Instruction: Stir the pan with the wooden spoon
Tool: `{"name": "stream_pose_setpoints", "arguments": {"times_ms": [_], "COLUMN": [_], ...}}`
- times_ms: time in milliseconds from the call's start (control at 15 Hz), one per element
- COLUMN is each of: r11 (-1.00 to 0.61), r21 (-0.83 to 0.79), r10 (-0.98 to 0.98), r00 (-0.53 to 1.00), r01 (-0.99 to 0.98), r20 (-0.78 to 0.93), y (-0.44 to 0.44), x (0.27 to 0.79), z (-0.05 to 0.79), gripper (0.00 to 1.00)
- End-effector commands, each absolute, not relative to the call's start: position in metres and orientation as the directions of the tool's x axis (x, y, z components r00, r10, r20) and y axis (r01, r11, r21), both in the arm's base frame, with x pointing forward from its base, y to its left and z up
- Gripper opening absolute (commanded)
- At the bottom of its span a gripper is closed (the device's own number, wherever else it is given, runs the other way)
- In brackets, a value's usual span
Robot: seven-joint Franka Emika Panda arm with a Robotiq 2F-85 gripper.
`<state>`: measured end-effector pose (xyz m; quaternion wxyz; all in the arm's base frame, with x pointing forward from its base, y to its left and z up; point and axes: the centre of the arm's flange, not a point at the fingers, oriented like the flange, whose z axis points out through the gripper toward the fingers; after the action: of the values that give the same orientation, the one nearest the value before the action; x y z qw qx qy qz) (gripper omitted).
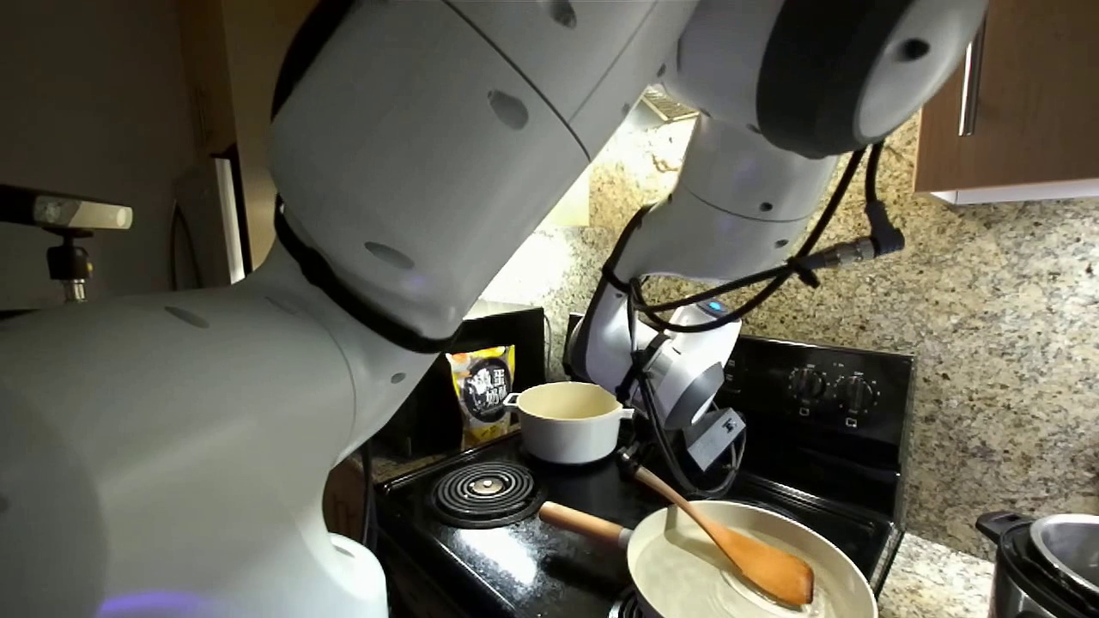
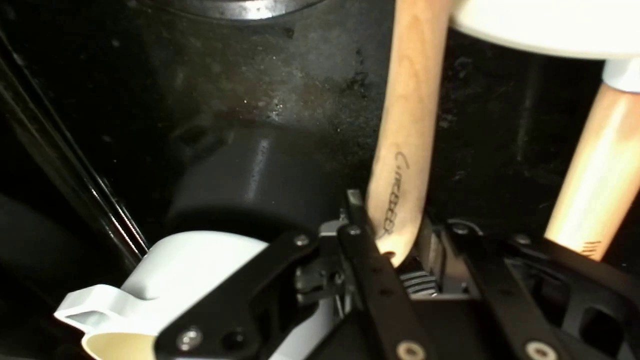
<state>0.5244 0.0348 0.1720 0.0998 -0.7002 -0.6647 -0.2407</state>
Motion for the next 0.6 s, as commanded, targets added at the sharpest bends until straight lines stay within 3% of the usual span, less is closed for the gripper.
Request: {"name": "stream_pose_setpoints", "arguments": {"times_ms": [0, 533], "r11": [-0.113, -0.191], "r21": [0.198, 0.164], "r10": [0.828, 0.828], "r00": [-0.018, 0.069], "r01": [0.974, 0.968], "r20": [0.561, 0.557], "y": [0.014, -0.007], "x": [0.512, 0.496], "z": [0.153, 0.161], "gripper": [0.12, 0.12]}}
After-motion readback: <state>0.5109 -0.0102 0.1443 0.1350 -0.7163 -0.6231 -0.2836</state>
